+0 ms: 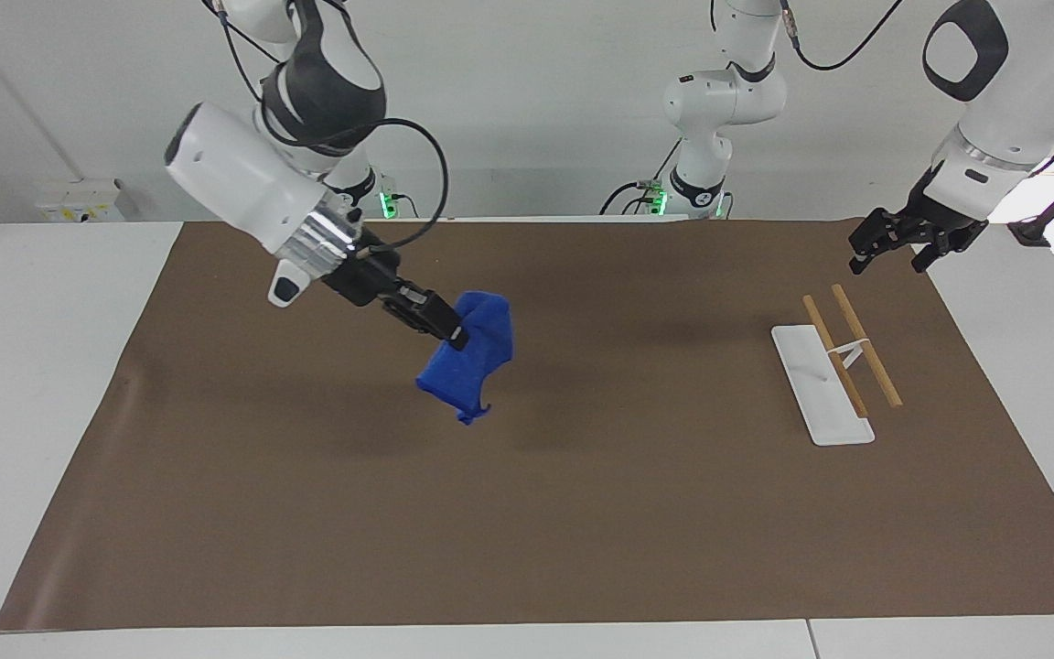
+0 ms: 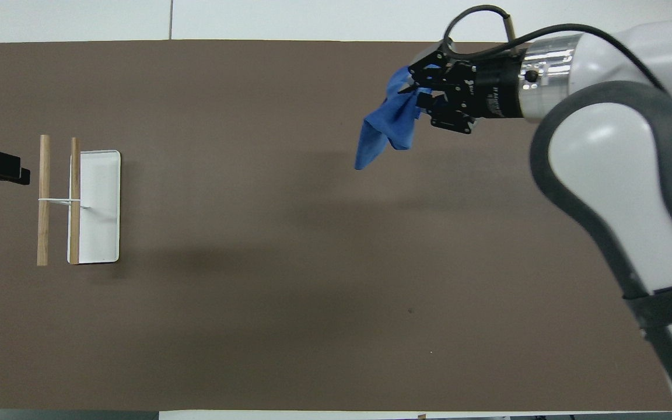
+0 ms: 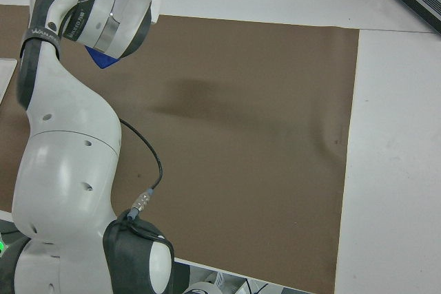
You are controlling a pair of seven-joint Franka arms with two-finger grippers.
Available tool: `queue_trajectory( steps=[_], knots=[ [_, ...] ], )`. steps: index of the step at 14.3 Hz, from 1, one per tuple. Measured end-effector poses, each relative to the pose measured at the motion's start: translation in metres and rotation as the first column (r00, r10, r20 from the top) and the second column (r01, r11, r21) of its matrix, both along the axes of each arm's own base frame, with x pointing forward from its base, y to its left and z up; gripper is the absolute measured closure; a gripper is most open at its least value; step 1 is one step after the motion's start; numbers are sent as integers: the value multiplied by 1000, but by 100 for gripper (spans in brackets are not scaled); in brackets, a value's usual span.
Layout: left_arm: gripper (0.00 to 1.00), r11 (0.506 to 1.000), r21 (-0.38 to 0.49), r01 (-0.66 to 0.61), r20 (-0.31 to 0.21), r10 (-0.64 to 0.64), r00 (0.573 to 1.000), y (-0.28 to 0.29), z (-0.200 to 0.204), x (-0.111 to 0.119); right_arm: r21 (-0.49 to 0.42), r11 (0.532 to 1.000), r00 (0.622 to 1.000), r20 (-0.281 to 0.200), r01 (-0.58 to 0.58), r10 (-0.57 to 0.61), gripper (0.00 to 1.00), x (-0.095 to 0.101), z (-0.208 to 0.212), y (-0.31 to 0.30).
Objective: Right arm passes towel to left arm to hang
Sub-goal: 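Lift the towel with the right gripper and carry it toward the left gripper, then hold the towel out with the right gripper while the left gripper grasps it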
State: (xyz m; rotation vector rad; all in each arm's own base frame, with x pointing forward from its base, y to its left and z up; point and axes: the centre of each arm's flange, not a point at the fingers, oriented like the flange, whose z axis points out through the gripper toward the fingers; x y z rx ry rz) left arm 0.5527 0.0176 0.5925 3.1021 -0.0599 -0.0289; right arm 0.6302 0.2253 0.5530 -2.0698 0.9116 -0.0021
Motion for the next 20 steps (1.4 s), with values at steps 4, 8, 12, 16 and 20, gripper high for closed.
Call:
queue_trajectory(
  steps=[4, 8, 12, 16, 20],
  knots=[
    [0, 999, -21, -47, -21, 46, 999, -13, -9, -8, 183, 969, 986, -49, 166, -160, 86, -21, -4, 86],
    [0, 939, -168, -300, -97, 287, 953, -57, -14, -9, 289, 918, 959, -159, 272, -234, 86, -35, -8, 117],
    [0, 735, -214, -643, -203, 611, 765, -116, -23, -4, 314, 899, 945, -217, 306, -245, 86, -54, -6, 150],
    [0, 439, -187, -879, -322, 818, 477, -151, -46, 0, 319, 899, 946, -224, 299, -235, 86, -62, -5, 162],
    [0, 127, -146, -981, -404, 898, 176, -170, -64, 5, 326, 902, 951, -215, 285, -222, 86, -70, -1, 174]
  ],
)
